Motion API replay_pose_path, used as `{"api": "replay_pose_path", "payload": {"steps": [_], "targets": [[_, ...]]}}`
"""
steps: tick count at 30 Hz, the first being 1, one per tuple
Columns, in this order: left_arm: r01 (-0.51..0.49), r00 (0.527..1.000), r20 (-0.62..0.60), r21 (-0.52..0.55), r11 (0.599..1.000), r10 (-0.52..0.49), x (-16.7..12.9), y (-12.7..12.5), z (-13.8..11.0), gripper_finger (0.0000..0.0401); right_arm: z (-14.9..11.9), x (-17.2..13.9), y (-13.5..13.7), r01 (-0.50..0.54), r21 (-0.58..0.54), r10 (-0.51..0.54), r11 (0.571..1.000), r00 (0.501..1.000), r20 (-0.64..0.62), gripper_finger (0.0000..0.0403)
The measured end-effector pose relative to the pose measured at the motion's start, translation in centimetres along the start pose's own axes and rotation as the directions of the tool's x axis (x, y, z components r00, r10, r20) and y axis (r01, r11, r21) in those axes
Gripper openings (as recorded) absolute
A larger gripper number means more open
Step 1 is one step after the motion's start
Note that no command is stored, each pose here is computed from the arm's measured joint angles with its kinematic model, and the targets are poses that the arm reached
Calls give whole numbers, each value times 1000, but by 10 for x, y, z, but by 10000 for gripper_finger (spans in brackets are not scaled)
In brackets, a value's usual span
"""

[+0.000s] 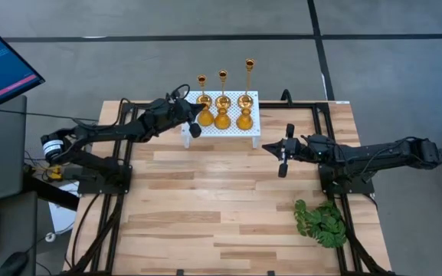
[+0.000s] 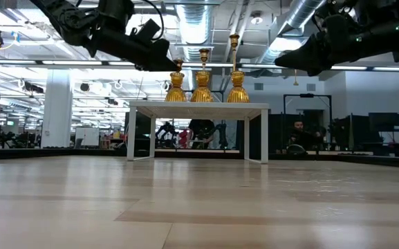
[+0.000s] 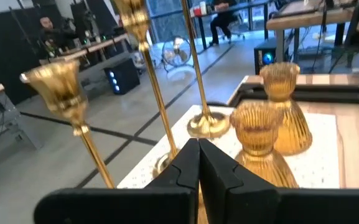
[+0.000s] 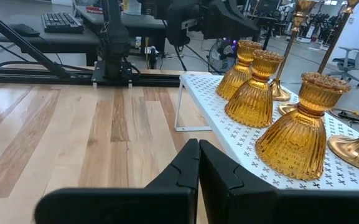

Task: Pick & Place candle stick holders
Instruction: Adjust the orange candle holders to properly align them

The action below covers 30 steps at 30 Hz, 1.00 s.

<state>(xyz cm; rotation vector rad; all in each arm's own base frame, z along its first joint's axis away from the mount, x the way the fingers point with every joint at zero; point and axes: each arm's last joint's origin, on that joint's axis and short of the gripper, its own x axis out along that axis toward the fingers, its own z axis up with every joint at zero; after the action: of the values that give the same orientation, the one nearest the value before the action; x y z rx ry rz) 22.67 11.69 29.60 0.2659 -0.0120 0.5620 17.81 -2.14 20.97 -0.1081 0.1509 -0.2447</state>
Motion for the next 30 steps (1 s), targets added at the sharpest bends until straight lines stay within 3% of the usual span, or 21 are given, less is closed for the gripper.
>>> {"api": "replay_pose_path", "payload": {"steps": [18,30], "targets": [[-59,996,-71,9,998,59,-2,-1,-3,3,0,0,0,0,0,0,1000,1000,-2,0],[-70,989,-129,22,997,72,-22,-11,8,3,0,0,0,-1,0,1,1000,1000,-1,0]]}}
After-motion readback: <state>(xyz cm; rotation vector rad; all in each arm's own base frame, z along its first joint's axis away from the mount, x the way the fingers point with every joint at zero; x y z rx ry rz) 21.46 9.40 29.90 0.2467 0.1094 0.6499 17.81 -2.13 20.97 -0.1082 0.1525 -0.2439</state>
